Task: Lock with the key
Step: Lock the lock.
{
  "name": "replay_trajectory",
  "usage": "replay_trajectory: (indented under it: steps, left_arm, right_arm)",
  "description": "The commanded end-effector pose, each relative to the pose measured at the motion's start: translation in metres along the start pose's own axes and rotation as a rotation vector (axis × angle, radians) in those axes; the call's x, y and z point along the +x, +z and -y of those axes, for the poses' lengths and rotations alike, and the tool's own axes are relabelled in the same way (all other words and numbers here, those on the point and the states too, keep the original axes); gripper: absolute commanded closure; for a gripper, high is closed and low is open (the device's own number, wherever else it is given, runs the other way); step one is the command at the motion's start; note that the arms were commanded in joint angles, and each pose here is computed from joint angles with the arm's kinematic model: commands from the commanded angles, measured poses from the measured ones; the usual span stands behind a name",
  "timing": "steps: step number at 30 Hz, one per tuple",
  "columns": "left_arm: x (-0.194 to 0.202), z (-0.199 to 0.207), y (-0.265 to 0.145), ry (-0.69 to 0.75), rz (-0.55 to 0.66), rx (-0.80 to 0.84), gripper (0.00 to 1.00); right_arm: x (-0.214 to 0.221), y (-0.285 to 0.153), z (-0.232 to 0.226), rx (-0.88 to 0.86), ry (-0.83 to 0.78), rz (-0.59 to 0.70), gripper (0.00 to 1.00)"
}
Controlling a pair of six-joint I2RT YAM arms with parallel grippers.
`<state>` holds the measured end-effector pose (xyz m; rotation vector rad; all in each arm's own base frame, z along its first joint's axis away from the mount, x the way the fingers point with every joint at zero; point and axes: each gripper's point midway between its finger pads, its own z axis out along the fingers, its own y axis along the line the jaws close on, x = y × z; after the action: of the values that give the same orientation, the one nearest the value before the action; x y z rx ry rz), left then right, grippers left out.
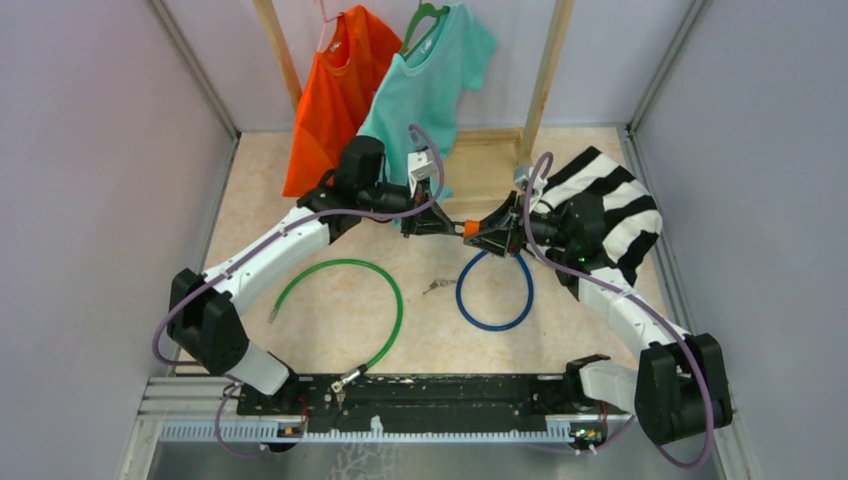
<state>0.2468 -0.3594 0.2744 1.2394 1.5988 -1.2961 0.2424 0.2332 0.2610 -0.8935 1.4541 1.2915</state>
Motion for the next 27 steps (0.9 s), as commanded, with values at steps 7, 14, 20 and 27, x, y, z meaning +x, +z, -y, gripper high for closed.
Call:
replay_trajectory:
  steps: [7, 14, 20, 27]
  left_arm:
    - [-0.034, 0.044, 0.02, 0.121, 0.088, 0.175, 1.0]
    - [-0.021, 0.049, 0.016, 0.122, 0.084, 0.177, 1.0]
    - [-0.004, 0.054, 0.013, 0.136, 0.072, 0.193, 1.0]
    - [0.003, 0.058, 0.016, 0.13, 0.069, 0.214, 1.0]
  right_arm:
    - [-0.016, 0.013, -0.025, -0.105, -0.129, 0.048, 1.0]
    - [-0.015, 0.014, -0.023, -0.11, -0.155, 0.013, 1.0]
    - [-0.022, 0.016, -0.015, -0.097, -0.193, -0.056, 1.0]
    - [-0.02, 0.019, -0.018, -0.113, -0.188, -0.059, 1.0]
